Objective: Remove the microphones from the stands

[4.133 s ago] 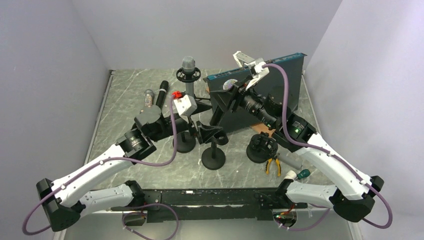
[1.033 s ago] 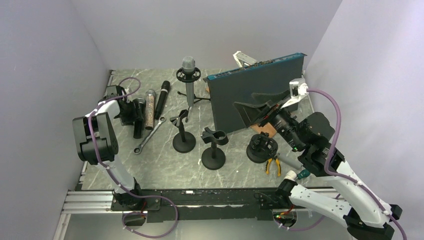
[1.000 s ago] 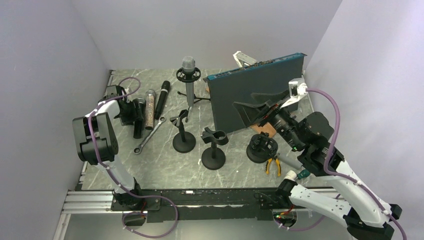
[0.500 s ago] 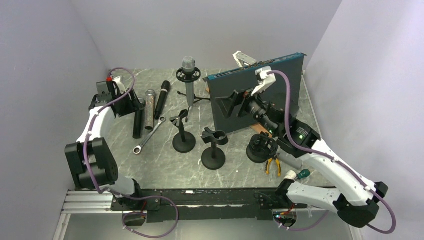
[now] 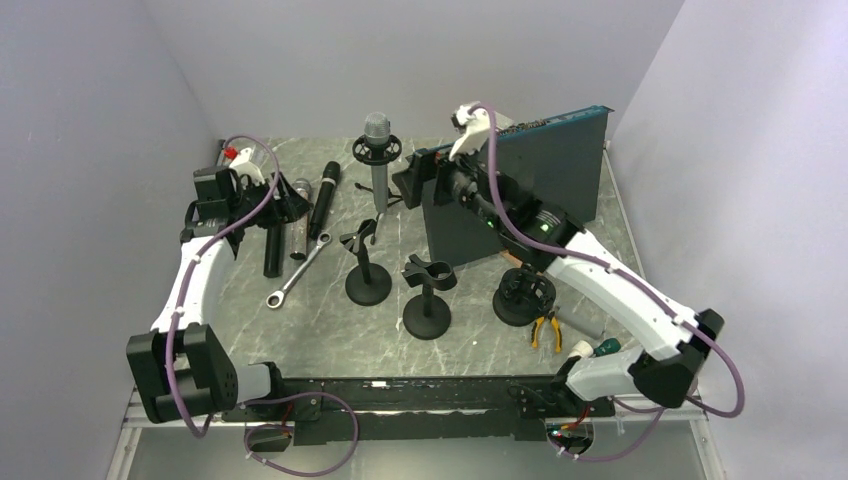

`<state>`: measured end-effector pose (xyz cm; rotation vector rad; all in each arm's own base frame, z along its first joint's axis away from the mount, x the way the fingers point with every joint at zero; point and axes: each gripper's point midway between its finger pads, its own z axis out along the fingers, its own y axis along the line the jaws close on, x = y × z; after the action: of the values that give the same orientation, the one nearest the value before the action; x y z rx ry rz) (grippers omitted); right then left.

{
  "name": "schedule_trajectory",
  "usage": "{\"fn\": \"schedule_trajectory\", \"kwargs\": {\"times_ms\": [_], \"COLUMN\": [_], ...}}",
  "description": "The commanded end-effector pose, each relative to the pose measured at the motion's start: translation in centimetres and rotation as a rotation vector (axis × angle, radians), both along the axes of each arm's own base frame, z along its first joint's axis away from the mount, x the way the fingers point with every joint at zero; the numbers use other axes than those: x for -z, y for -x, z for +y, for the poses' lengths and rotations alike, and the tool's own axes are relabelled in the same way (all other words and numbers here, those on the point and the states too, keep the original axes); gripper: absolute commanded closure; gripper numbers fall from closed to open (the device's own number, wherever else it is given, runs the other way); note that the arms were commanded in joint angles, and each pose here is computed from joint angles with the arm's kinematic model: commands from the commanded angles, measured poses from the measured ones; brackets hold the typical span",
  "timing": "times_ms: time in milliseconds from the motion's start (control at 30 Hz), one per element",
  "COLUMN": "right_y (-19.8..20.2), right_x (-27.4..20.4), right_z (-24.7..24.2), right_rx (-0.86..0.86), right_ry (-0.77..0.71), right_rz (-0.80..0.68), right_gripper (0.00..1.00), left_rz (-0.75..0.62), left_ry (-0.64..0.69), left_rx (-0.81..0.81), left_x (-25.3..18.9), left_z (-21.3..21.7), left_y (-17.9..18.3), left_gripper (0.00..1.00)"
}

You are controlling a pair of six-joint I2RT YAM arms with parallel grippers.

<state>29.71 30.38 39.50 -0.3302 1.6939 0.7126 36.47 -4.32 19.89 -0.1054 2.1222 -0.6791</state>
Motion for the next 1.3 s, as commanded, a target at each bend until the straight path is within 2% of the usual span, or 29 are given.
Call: {"fn": "schedule_trajectory", "kwargs": {"times_ms": [0, 233, 433, 600, 767, 967, 1133, 1267], "right_y": [-1.9, -5.7, -9.0, -11.1, -12.3, -12.8, -12.7, -12.6], "right_x": [-2.5, -2.5, -2.2, -1.3, -0.5, -0.4, -3.1, -6.3], "right_z": [1.5, 4.2, 5.7, 7.0, 8.0, 8.9, 8.5, 8.1], "right_rx": [0.003, 0.028, 0.046, 0.046, 0.047, 0.03, 0.034, 0.04], "right_ry": [-0.001, 0.056, 0.096, 0.128, 0.145, 0.152, 0.141, 0.125], "right_rz": [-0.062, -0.099, -0.109, -0.11, -0.107, -0.112, -0.171, -0.254], "right_gripper": [0.0, 0.02, 0.09, 0.21, 0.37, 0.61, 0.71, 0.75], "left_rz": [-0.109, -0.119, -0.14, -0.165, -0.173, -0.177, -0.178, -0.176], "left_ry": [0.044, 0.108, 0.142, 0.164, 0.18, 0.194, 0.195, 0.192], "left_rx": [0.099, 0.16, 0.198, 0.218, 0.233, 0.243, 0.245, 0.241], "left_x": [-3.1, -3.9, -4.7, -5.5, -5.8, -6.0, -6.1, -6.0], "left_z": [-2.7, -4.4, -5.3, -5.8, -6.1, -6.3, -6.3, -6.2], "left_y": [0.5, 1.1, 1.7, 2.2, 2.5, 2.6, 2.6, 2.6], "left_gripper": [0.27, 0.28, 0.29, 0.29, 0.29, 0.3, 0.29, 0.29]}}
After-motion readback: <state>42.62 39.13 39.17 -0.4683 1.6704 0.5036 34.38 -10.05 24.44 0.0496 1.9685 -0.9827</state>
